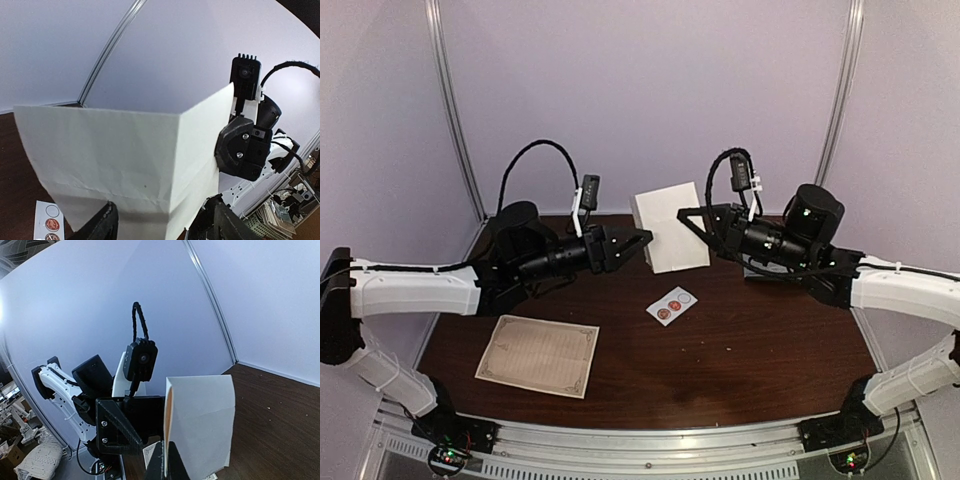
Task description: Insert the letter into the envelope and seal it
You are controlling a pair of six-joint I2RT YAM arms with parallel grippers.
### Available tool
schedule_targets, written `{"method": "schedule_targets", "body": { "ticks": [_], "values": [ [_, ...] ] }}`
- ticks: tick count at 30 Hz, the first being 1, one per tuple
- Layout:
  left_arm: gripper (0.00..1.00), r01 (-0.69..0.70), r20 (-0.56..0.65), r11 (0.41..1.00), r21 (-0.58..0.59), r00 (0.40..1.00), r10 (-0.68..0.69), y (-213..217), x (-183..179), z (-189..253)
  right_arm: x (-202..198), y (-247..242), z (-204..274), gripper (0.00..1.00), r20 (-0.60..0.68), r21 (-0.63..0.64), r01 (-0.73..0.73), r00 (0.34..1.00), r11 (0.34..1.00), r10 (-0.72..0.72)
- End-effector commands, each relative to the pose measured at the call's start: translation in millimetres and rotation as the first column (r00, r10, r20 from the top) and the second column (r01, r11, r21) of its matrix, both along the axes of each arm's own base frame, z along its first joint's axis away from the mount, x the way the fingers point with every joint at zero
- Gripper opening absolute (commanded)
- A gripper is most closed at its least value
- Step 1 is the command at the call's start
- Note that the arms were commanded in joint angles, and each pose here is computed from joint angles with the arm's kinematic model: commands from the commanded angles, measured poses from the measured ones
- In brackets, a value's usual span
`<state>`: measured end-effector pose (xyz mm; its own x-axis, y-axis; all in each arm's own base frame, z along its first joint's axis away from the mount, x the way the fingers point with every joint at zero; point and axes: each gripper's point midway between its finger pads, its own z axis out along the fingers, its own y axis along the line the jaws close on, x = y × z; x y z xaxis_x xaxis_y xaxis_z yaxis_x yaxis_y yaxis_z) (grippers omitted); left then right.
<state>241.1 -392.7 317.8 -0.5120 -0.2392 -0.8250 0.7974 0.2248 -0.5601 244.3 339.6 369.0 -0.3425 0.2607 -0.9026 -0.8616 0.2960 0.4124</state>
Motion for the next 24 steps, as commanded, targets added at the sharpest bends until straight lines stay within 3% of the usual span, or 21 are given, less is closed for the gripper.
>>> {"method": "schedule_targets", "body": {
  "ticks": [1, 7, 21, 24],
  "values": [
    [0.68, 0.075, 0.085, 0.992, -0.106, 0.994, -0.066, -4, -12, 41, -20, 14, 15, 0.0, 0.05, 0.031, -0.116, 0.992, 0.993, 0.114],
    [0.65, 0.09, 0.103, 0.99, -0.106, 0.992, -0.079, -6, -15, 43, -26, 23, 13, 0.0, 0.051, 0.021, -0.156, 0.987, 0.988, 0.154],
    [0.25, 0.128, 0.115, 0.985, -0.113, 0.987, -0.115, -5, -24, 43, -8, 15, 6, 0.0, 0.033, -0.008, -0.03, 0.999, 1.0, 0.031],
    [0.12, 0.13, 0.112, 0.985, -0.109, 0.987, -0.118, -5, -24, 41, -6, 15, 4, 0.0, 0.029, -0.015, -0.021, 0.999, 1.0, 0.021]
  ]
}}
